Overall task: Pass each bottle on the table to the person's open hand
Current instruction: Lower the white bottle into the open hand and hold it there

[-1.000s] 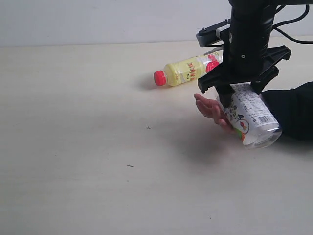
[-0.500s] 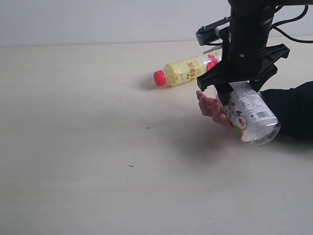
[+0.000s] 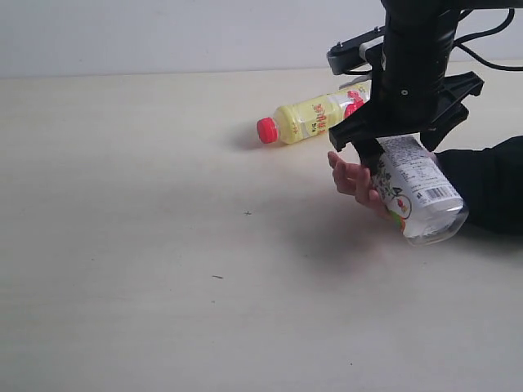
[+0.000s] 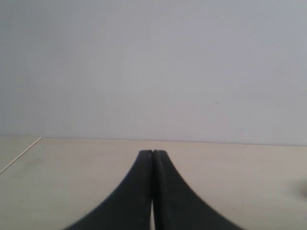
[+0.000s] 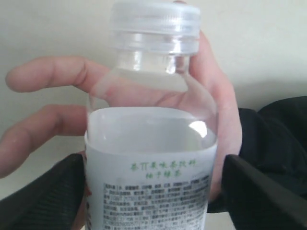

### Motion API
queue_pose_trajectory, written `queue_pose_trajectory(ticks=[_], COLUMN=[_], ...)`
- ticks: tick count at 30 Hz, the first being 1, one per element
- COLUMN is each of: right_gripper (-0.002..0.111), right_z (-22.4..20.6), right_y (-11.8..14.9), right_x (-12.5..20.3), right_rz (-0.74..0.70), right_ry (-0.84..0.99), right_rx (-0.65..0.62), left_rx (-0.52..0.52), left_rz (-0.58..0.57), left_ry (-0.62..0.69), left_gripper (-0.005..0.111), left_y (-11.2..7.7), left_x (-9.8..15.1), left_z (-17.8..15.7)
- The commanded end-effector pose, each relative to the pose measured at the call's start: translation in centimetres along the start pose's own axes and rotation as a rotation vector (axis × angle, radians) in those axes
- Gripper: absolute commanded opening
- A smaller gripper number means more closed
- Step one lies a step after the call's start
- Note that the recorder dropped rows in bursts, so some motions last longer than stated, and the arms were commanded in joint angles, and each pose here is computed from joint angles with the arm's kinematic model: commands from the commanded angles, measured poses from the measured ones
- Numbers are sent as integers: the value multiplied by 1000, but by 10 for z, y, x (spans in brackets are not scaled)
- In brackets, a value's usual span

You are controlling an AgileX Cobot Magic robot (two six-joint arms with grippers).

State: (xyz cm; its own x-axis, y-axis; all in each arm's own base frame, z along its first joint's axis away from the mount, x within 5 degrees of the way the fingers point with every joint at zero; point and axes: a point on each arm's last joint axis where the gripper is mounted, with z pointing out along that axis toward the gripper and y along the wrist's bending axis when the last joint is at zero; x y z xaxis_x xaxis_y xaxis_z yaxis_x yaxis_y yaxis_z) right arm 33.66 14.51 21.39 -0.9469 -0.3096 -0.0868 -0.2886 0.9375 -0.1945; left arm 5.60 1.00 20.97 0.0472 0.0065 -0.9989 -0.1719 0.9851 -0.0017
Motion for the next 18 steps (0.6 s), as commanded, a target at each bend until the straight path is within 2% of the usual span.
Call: queue_pose_trajectory(ticks=[1,18], right_gripper=[78,78], right_z=[1,-1], right_y=[-2,-2], right_x=[-1,-1], right_rz=[-2,-1], right_ry=[-9,-14], right_rx=[9,9], left_rx=[-2,-2], left_rz=[9,9], left_ry=[-11,-11], left_gripper=[0,0], left_y=[0,0], left_x=[-1,-1], left_z=[-1,-1])
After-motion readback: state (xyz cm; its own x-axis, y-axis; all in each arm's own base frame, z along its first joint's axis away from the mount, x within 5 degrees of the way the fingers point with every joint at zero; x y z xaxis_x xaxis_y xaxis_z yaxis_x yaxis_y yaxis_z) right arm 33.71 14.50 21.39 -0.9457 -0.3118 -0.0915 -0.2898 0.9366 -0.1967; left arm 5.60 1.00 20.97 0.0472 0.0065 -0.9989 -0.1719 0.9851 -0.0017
